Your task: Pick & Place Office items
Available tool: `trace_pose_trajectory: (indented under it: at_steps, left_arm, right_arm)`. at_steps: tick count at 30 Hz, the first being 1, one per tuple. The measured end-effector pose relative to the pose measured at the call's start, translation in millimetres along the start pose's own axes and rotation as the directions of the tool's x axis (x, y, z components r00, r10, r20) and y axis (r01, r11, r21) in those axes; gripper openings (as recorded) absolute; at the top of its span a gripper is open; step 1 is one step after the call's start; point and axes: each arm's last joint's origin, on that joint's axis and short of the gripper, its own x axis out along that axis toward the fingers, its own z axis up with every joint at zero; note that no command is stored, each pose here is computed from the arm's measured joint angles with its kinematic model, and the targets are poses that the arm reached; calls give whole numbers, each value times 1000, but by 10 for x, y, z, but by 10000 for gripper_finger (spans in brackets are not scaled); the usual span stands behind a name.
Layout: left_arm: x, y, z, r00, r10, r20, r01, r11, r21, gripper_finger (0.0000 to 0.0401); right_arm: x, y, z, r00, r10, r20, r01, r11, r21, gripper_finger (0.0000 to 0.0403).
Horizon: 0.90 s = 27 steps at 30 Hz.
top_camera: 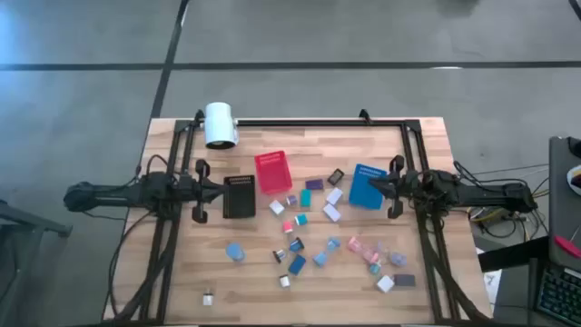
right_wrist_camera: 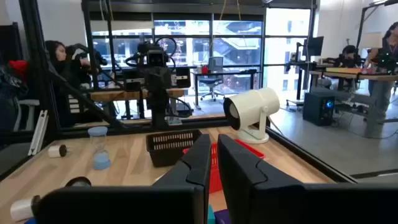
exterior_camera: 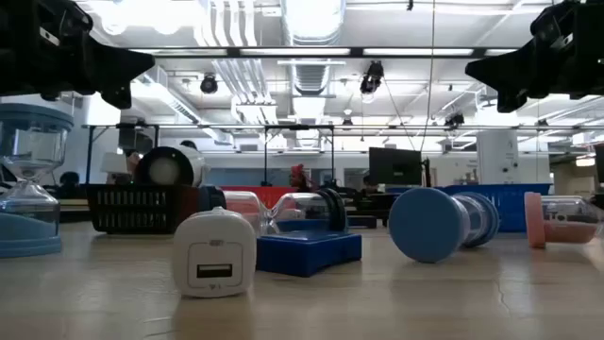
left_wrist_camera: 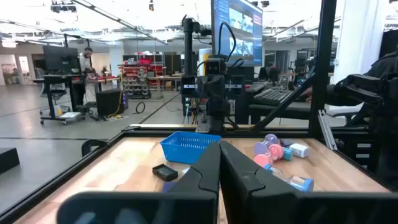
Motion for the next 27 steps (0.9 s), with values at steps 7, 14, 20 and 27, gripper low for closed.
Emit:
trace_pose_trajectory:
  at_steps: [7, 14, 20, 27]
  left_arm:
    - [0, 0, 0, 1000, 0, 0, 0, 1000, 0, 10]
    - [0, 0, 1, 1000, 0, 1, 0, 997, -77, 10]
    - [-2, 17, 53, 997, 51, 53, -49, 998, -43, 10]
    - [-2, 18, 58, 997, 52, 54, -49, 997, -53, 9]
  right_arm:
    - [0, 0, 1, 1000, 0, 1, 0, 1000, 0, 27]
    - [0, 0, 1, 1000, 0, 1, 0, 1000, 0, 27]
    - [0, 0, 1, 1000, 0, 1, 0, 999, 39, 27]
    - [0, 0, 0, 1000, 0, 0, 0, 998, 68, 27]
